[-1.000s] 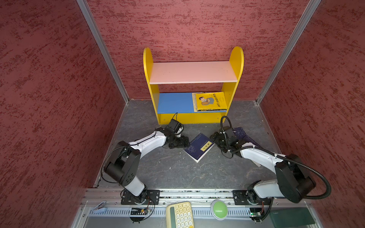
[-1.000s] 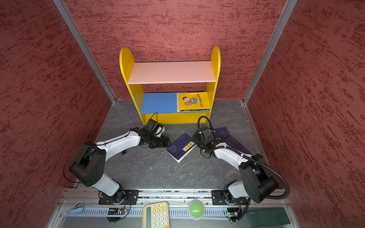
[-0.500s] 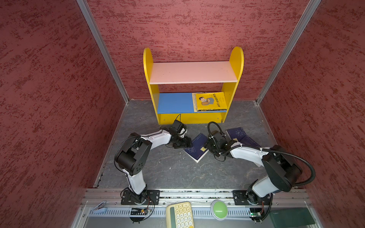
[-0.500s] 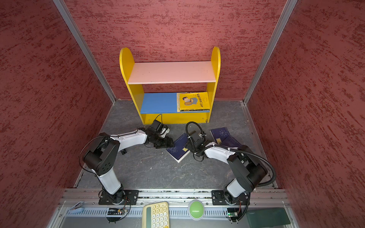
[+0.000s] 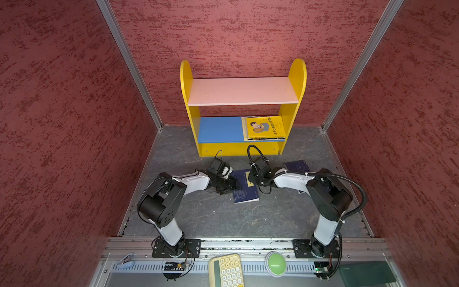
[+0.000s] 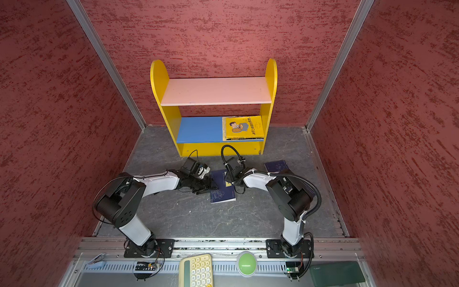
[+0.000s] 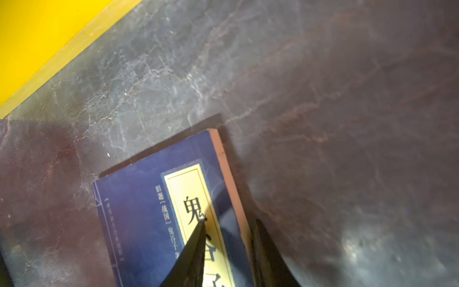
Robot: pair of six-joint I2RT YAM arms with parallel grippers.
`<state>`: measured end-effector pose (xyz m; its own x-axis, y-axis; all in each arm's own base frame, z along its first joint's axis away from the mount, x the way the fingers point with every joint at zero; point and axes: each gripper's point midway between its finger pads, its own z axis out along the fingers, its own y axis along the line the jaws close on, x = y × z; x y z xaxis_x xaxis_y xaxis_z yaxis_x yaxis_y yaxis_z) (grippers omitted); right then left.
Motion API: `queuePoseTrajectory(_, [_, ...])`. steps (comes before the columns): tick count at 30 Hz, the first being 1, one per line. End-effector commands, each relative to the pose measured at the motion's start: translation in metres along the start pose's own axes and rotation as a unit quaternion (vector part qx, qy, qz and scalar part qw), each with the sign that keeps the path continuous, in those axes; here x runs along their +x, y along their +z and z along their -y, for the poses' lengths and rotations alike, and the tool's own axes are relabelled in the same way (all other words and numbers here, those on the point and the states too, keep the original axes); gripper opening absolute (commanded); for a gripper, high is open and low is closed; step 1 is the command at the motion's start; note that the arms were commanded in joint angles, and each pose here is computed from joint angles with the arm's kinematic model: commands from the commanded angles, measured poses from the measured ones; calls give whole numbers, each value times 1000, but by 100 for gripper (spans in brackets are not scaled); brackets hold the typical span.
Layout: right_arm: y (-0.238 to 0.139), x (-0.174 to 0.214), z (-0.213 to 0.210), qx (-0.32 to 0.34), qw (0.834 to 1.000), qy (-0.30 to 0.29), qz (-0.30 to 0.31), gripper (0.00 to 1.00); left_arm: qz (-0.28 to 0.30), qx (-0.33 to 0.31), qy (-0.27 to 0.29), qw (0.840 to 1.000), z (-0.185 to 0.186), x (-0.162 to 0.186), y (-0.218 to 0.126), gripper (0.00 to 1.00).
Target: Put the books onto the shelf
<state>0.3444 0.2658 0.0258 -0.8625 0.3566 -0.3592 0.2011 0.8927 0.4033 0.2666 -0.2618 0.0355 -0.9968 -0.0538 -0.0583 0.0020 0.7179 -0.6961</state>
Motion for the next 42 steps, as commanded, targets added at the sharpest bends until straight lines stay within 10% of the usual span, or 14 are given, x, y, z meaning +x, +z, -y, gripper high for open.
queuePoseTrajectory(1, [5, 25, -11, -22, 998, -30, -45, 31, -14, 23, -66, 997, -10, 8, 21, 62])
queuePoseTrajectory(13, [25, 67, -4, -43, 993, -49, -97, 26, 74, 163, -116, 977, 37, -33, -4, 58])
queuePoseTrajectory(32, [-5, 42, -22, -85, 995, -32, -49, 37, 116, 56, -102, 986, 27, -20, -30, 18])
queuePoseTrajectory(42, [-61, -8, -17, -110, 992, 44, 34, 80, 152, 35, -59, 986, 47, -21, -68, 8])
